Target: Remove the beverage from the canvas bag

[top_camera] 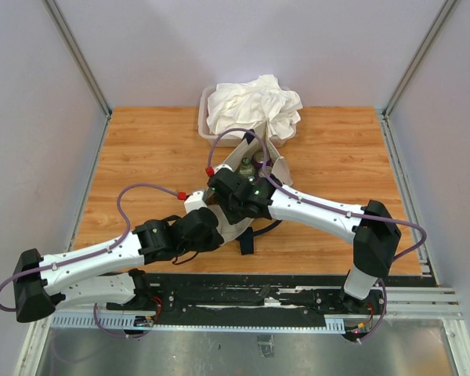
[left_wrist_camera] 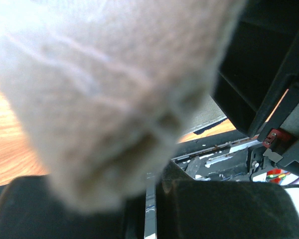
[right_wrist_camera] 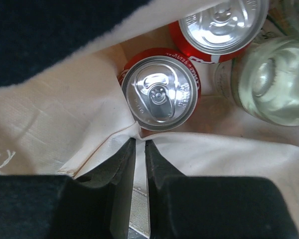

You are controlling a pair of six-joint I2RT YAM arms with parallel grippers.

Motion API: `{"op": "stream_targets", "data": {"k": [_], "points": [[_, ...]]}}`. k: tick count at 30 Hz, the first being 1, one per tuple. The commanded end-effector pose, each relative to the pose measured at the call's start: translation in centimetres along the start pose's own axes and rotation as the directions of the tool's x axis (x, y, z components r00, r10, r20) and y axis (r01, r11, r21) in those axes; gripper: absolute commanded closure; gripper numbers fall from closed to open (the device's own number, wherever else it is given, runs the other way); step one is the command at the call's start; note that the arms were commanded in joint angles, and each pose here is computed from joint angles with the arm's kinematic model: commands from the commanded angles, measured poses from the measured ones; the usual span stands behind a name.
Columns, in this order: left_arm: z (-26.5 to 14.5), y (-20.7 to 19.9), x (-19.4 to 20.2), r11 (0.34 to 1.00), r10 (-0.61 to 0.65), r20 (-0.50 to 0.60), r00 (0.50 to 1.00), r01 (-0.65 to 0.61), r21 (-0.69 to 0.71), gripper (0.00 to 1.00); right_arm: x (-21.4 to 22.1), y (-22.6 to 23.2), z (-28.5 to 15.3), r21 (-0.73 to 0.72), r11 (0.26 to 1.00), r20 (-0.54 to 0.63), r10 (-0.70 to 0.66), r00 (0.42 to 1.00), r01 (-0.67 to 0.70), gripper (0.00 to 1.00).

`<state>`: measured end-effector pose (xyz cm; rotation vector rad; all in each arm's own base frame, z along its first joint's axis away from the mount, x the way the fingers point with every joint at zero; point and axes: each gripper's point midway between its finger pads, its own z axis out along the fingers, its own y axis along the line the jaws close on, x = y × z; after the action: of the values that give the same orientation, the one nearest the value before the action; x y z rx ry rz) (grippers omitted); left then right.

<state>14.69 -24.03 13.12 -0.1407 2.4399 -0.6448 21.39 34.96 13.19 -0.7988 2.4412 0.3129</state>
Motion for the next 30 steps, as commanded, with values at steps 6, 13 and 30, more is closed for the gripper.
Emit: {"op": "stream_targets", "data": {"k": [6,13,30], "points": [[-0.6,1.3,1.0,0.998,0.034,-0.053,0.998,-0.036,-0.046,0.99,8.6,1.7,3.7,-0.046,0.998,-0.354,0.019,0.935,-0.038,0.84],[-0.4,1.1,1.1,0.998,0.035,-0.058,0.998,-0.037,-0.041,1.00,10.1,1.5,3.6,-0.039,0.998,-0.398,0.027,0.917,-0.047,0.82],[-0.1,0.6,1.2,0.998,0.047,-0.067,0.997,-0.049,-0.031,0.99,-2.3,-1.0,-6.3,0.045,0.999,0.010,0.000,1.000,0.000,0.53]]}}
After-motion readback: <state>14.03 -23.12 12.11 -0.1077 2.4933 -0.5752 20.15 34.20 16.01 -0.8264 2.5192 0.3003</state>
